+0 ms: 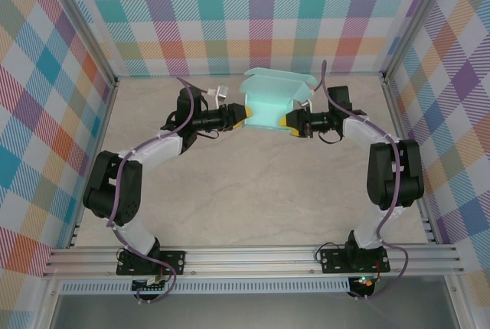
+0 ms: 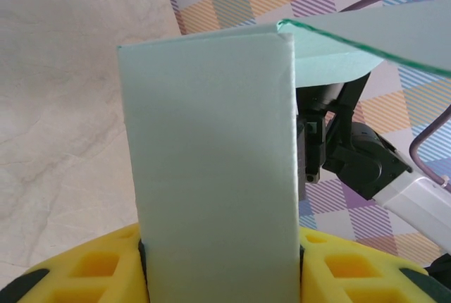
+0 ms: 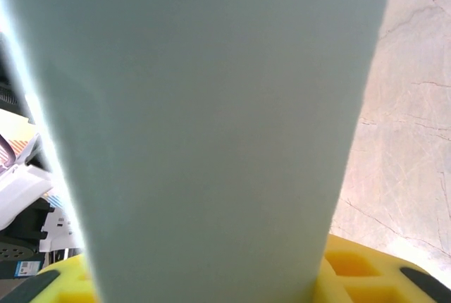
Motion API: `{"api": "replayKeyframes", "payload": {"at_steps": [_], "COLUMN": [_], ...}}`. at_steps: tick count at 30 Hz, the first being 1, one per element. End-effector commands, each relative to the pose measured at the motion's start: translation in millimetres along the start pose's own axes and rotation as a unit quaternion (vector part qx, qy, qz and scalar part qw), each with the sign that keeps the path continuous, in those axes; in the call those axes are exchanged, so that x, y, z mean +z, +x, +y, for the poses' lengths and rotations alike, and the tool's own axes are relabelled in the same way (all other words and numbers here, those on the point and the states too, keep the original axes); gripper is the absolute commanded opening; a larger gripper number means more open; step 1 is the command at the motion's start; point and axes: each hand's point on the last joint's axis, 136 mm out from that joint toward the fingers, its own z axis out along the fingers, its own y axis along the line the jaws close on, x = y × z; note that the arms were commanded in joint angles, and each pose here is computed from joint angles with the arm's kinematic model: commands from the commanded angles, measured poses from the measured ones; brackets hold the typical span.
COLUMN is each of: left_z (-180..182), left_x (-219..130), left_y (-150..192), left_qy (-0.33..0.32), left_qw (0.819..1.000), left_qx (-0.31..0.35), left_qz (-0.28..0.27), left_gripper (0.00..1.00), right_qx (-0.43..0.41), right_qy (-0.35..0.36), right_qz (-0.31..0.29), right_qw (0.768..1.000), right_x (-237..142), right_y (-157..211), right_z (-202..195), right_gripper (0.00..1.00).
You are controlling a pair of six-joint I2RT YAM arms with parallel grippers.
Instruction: Fold the paper box
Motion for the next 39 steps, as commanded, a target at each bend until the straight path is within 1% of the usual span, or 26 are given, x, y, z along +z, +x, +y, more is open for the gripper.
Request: {"api": "replayKeyframes", "payload": {"at_steps": [1, 4, 7, 10, 15, 22, 25, 32, 39], "left_z": [-28.8, -26.2, -27.0, -27.6, -24.9, -15.4, -15.6, -16.6, -17.2], "left_x": [4.3, 0.7, 0.4, 1.3, -1.3, 1.1, 2.4, 3.8, 6.3], "left_y": [4.5, 1.5, 0.3, 1.2, 0.6, -0.7, -1.4, -0.9, 0.8], "left_qy": [0.027, 0.024, 0.027, 0.03, 0.027, 0.025, 0.03, 0.035, 0.037], "left_qw": [0.999, 0.999, 0.999, 0.999, 0.999, 1.0, 1.0, 0.999, 0.999], "left_qx": [0.044, 0.041, 0.042, 0.039, 0.031, 0.001, -0.002, -0.005, -0.005], "left_qz": [0.015, 0.01, 0.01, 0.014, 0.009, 0.006, 0.007, 0.011, 0.015], "left_gripper": [0.24, 0.24, 0.24, 0.24, 0.24, 0.23, 0.23, 0.23, 0.23], "right_qx": [-0.029, -0.042, -0.054, -0.058, -0.048, -0.058, -0.054, -0.053, -0.052], "right_qy": [-0.019, -0.043, -0.048, -0.055, -0.056, -0.061, -0.061, -0.061, -0.057], "right_qz": [0.0, -0.021, -0.033, -0.044, -0.085, -0.085, -0.083, -0.08, -0.076], "right_qw": [0.999, 0.998, 0.997, 0.996, 0.994, 0.993, 0.993, 0.994, 0.994], "right_x": [2.2, -11.7, -20.1, -26.1, -45.0, -47.6, -46.7, -44.8, -41.8], "right_y": [-4.0, -10.5, -14.4, -20.8, -36.5, -37.4, -37.3, -38.0, -39.9], "right_z": [17.2, 28.6, 35.7, 41.2, 36.0, 38.1, 35.0, 31.9, 30.7], "right_gripper": [0.53, 0.61, 0.66, 0.67, 0.67, 0.67, 0.64, 0.53, 0.48]}}
